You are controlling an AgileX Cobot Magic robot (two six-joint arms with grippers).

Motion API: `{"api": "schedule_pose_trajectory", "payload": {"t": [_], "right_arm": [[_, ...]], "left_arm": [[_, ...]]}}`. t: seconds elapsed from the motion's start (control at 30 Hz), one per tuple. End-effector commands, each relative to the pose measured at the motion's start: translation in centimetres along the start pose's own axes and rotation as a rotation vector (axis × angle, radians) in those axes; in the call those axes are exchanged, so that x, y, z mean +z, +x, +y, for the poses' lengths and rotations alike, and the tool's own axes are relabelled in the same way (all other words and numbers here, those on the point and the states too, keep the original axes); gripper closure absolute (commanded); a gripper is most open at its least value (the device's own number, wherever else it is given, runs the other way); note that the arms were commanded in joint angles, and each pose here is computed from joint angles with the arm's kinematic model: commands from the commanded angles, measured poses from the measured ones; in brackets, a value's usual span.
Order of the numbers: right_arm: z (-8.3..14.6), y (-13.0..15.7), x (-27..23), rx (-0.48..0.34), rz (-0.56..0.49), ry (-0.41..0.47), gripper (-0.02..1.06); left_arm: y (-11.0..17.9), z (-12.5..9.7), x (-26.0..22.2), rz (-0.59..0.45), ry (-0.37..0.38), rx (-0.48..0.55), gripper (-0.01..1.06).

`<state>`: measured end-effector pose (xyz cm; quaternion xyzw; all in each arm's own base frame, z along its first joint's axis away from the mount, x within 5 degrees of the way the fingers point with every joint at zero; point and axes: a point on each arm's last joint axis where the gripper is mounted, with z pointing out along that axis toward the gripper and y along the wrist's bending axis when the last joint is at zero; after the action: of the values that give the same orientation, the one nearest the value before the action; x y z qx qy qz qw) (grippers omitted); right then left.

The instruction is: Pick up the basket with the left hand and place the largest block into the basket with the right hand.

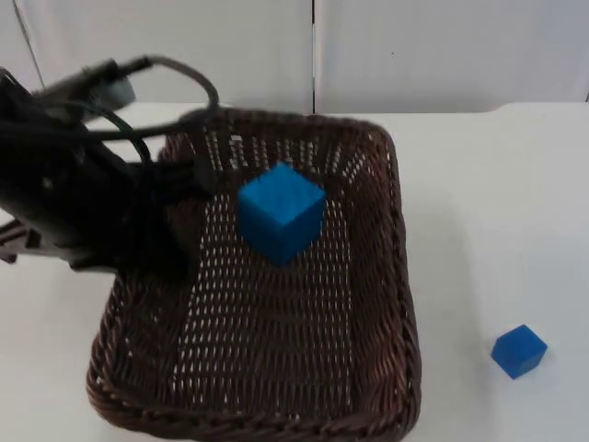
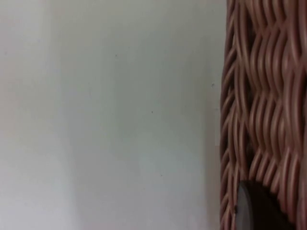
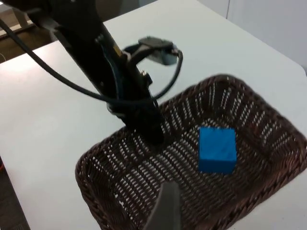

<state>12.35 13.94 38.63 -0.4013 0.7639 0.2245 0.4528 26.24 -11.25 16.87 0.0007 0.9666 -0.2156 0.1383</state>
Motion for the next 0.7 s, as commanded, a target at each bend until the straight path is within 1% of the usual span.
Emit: {"api": "schedule_pose_trajectory", "payload": {"t": [0.0, 0.1, 0.17, 0.37, 0.67], "right_arm": [[0.1, 0.0, -0.1, -0.011, -0.011, -0.004, 0.34], [0.1, 0.0, -0.1, -0.011, -0.011, -0.004, 0.34], [0.1, 0.0, -0.1, -0.011, -0.011, -0.004, 0.34], [0.1, 0.0, -0.1, -0.011, -0.011, -0.004, 0.34], [0.1, 0.0, -0.1, -0.013, -0.012, -0.002, 0.34]], "left_arm": [[-0.3, 0.2, 0.4, -0.02, 0.007, -0.037, 1.05], [-0.1, 0.6, 1.5, 0.011, -0.003, -0.021, 1.05], [0.0, 0.9, 2.4, 0.039, -0.011, -0.032, 1.05], [0.5, 1.7, 4.0, 0.095, -0.03, -0.023, 1.05], [0.8, 2.4, 5.4, 0.135, -0.051, -0.037, 1.05]]}}
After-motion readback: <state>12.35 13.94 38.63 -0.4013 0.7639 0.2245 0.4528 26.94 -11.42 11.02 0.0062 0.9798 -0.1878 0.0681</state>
